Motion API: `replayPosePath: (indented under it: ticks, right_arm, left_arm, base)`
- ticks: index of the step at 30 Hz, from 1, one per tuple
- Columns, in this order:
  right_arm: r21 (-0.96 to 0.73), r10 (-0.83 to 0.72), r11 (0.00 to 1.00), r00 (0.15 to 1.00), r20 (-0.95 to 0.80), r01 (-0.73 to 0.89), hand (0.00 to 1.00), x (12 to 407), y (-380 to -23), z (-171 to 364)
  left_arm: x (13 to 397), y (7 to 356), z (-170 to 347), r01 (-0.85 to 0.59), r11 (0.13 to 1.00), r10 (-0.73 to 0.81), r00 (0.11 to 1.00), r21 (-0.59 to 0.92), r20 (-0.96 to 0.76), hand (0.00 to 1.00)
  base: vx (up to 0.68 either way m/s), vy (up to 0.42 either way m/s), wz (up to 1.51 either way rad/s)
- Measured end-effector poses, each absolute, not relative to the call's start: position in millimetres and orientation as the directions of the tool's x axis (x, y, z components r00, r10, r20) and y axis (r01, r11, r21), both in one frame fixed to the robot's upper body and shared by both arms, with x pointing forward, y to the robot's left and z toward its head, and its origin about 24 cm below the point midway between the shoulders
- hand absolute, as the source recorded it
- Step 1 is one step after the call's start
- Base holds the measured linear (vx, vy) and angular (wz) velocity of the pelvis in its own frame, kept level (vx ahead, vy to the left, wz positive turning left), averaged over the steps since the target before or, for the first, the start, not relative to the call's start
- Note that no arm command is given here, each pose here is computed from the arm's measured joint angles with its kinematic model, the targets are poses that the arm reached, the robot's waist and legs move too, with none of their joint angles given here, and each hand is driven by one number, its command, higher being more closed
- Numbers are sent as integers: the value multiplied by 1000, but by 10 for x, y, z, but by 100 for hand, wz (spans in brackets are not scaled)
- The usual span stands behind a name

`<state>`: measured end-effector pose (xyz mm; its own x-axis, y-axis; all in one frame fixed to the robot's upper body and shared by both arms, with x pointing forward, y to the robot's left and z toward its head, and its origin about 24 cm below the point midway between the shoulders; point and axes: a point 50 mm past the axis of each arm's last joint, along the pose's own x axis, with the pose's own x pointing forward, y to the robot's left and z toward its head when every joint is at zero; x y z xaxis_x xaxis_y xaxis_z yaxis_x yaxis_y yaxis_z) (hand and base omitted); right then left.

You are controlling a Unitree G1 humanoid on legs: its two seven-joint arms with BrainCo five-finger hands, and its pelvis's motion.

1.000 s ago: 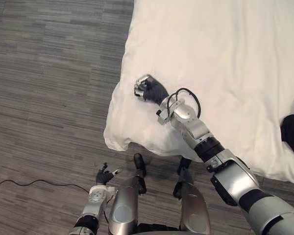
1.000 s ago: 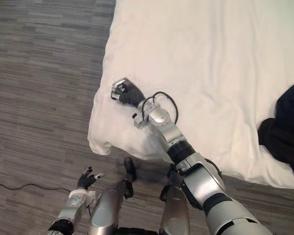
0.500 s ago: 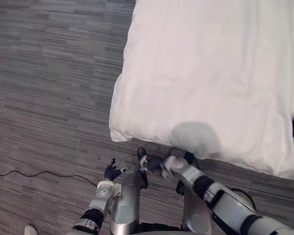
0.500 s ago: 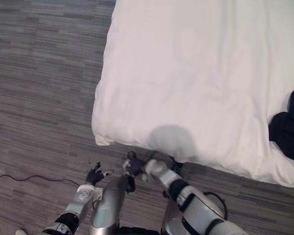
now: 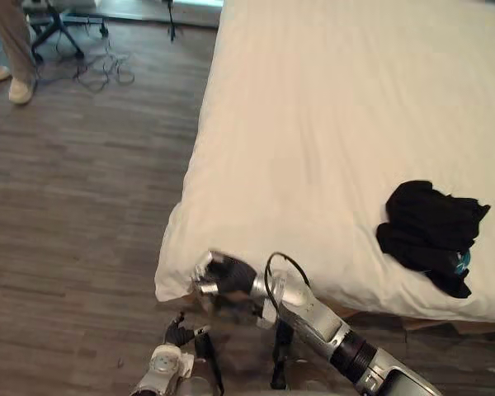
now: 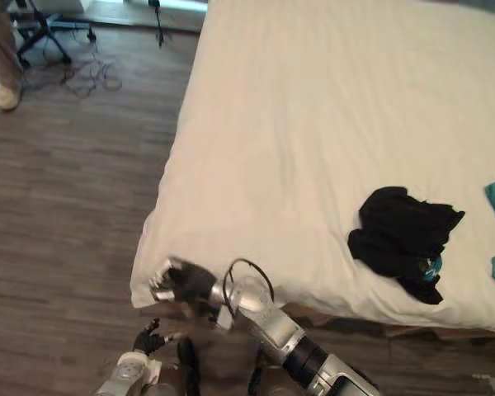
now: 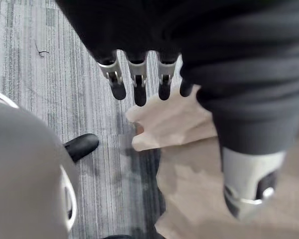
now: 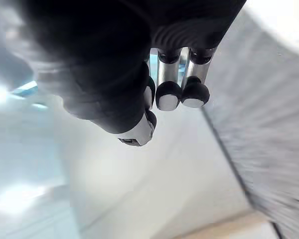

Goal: Tidy the bed and pick cloth on bed and put in laundry

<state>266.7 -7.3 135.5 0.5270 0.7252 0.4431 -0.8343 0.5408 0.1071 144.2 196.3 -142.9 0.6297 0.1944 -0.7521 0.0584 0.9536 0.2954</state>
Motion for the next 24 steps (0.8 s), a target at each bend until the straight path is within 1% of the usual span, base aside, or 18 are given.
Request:
replayPosePath:
  ticks: [1, 3, 4, 5, 6, 8, 10, 12, 13, 14, 15, 17, 19, 20, 21, 23, 24]
  right_arm:
    - [121, 686, 593, 579, 440, -796, 100, 2781, -132, 1409]
    - [151, 646, 646, 642, 413, -748, 100, 2887, -197, 1389]
    - [179, 611, 691, 698, 372, -700, 100, 2979, -250, 1335]
    - [214, 569, 740, 763, 306, -638, 100, 3073, -296, 1230]
    - [224, 552, 760, 787, 276, -611, 100, 3112, -315, 1179]
    - [236, 447, 858, 889, 98, -457, 100, 3354, -517, 884]
    - [217, 380, 898, 924, 48, -381, 100, 3489, -682, 831]
    - [211, 264, 943, 964, 5, -259, 100, 3662, -1040, 806]
    - [213, 232, 950, 973, 2, -227, 100, 3685, -1144, 802]
    - [218, 167, 963, 986, -18, -159, 100, 3696, -1371, 750]
    - [217, 136, 967, 991, -10, -130, 100, 3668, -1523, 709]
    - [233, 108, 966, 994, 14, -108, 100, 3593, -1634, 668]
    - [264, 54, 963, 998, -7, -51, 100, 3454, -1788, 516]
    - [288, 18, 958, 1000, -25, -10, 100, 3331, -1889, 403]
    - [309, -26, 950, 999, -40, 37, 100, 3125, -2005, 256]
    - [338, -83, 935, 993, -87, 108, 100, 2866, -2092, 40]
    - [360, -126, 918, 983, -136, 167, 100, 2691, -2138, -117]
  left_arm:
    - [1434, 1964, -1433, 68, 951, 194, 626, 301, -755, 0]
    - [1425, 1966, -1437, 76, 949, 193, 624, 304, -757, 0]
    - [1422, 1969, -1438, 82, 948, 193, 624, 309, -758, 0]
    - [1410, 1969, -1442, 83, 948, 191, 621, 306, -760, 0]
    - [1409, 1967, -1442, 85, 949, 188, 621, 304, -761, 0]
    - [1449, 1923, -1434, 100, 953, 163, 629, 287, -760, 0]
    - [1525, 1902, -1400, 96, 954, 155, 650, 283, -744, 0]
    - [1651, 1885, -1342, 89, 955, 149, 681, 283, -717, 0]
    - [1676, 1882, -1327, 85, 956, 148, 689, 282, -710, 0]
    - [1691, 1883, -1315, 70, 959, 151, 694, 274, -704, 0]
    - [1676, 1886, -1322, 68, 959, 152, 691, 273, -707, 0]
    - [1648, 1898, -1331, 60, 960, 158, 687, 272, -709, 0]
    - [1677, 1880, -1309, 57, 962, 150, 706, 267, -692, 0]
    - [1690, 1879, -1297, 53, 963, 149, 715, 265, -683, 0]
    - [1676, 1905, -1296, 34, 964, 160, 716, 263, -679, 0]
    - [1578, 1975, -1327, 0, 964, 191, 695, 266, -693, 0]
    - [1496, 2018, -1355, -21, 963, 211, 676, 268, -706, 0]
  base:
    - [46, -11, 2]
    - [0, 0, 0]
    - [0, 0, 0]
    - [0, 0, 0]
    - [0, 0, 0]
    - [-42, -8, 6]
    - [-54, -1, 5]
    - [-69, 4, -2]
    - [-48, 2, -9]
    - [-12, -7, -13]
    - [12, -9, -14]
    - [66, -8, -11]
    - [75, -11, -10]
    - [70, -1, -18]
    - [87, 5, -24]
    - [99, 10, -28]
    - [99, 8, -33]
